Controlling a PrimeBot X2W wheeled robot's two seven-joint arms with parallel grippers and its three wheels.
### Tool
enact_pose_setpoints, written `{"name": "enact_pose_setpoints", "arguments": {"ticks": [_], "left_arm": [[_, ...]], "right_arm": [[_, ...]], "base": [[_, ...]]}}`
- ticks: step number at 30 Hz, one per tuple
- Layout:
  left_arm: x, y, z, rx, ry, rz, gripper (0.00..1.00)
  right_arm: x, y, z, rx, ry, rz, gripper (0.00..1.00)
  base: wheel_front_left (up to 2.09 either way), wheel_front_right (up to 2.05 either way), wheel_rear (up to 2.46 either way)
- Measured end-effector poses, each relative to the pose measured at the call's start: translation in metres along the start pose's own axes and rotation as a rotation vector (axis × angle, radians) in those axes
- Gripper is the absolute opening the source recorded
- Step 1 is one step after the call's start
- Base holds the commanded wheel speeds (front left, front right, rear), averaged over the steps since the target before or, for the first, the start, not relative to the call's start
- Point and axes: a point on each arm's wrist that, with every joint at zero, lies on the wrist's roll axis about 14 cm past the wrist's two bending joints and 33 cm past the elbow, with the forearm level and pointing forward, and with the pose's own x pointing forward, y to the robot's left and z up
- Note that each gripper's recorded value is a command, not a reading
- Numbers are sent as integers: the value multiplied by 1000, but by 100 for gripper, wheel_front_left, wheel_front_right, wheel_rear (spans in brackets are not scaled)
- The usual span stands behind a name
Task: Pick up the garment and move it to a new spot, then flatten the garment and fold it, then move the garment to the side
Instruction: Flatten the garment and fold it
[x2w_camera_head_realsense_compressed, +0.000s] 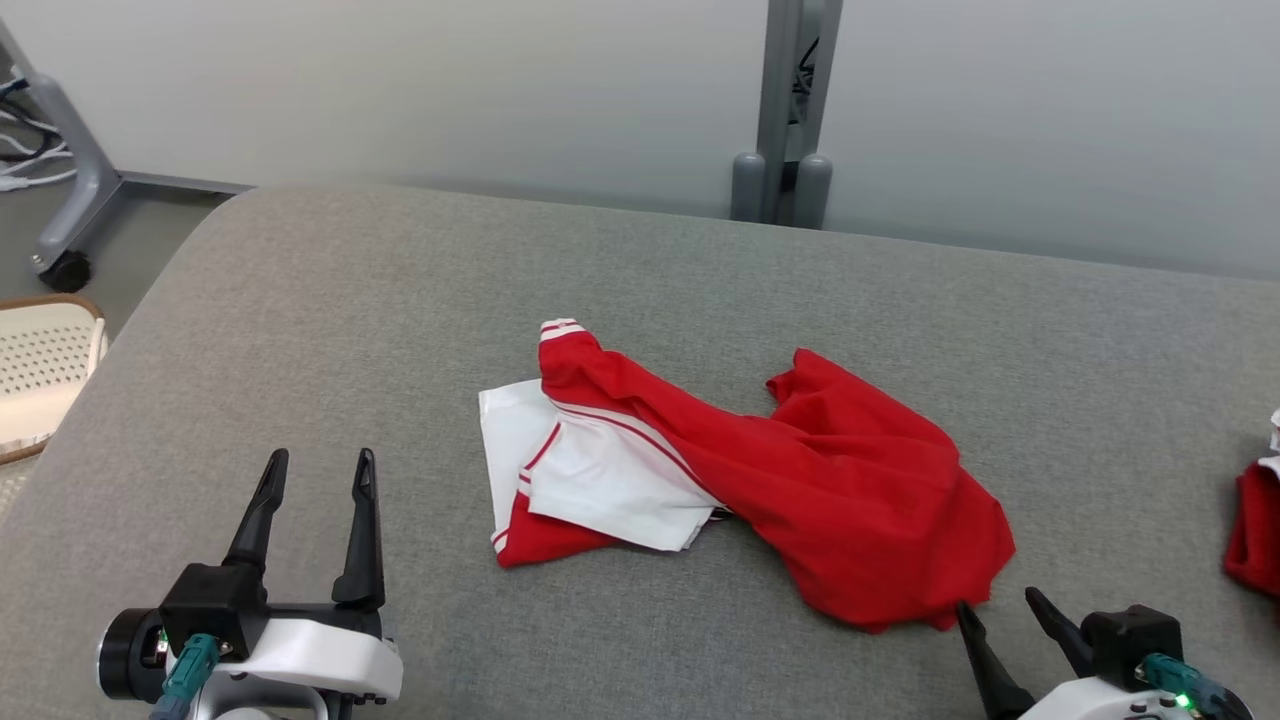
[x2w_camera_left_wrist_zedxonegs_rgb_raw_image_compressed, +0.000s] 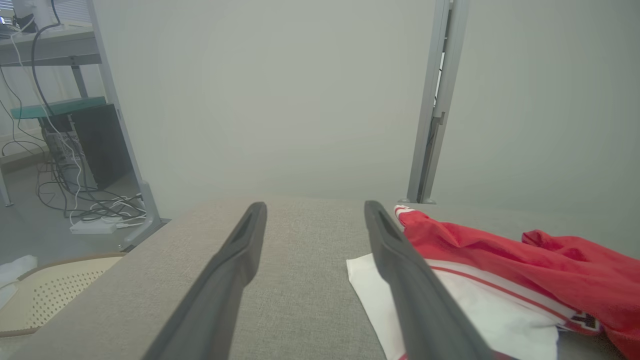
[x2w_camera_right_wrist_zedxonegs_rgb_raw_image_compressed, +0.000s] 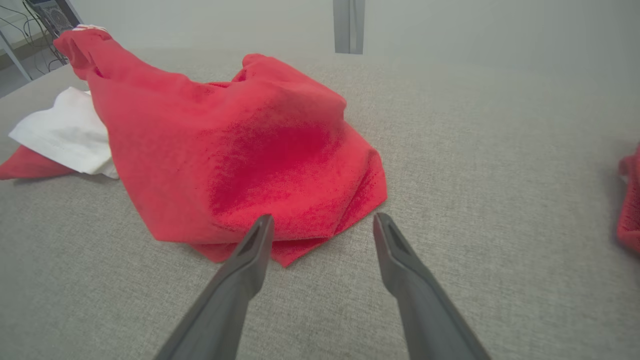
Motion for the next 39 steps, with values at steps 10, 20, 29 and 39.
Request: {"name": "enact_pose_setpoints", "arguments": {"ticks": [10,20,29,39], "left_arm": [[-6,15,-3,19,11,45,100],[7,4,-7,21,17,20,100],[21,-11,-12,28,25,-24,100],[26,-30,-14,29,24,-89,100]], "right_arm": [[29,8,-23,-68,97,63,100],[43,3,-26,-34,111,70,0],[22,3,0,-52,103,113,0],[-43,19,37,-68,242,213,0]], "base": [[0,0,0],[0,0,0],[0,0,0],[0,0,0]]}}
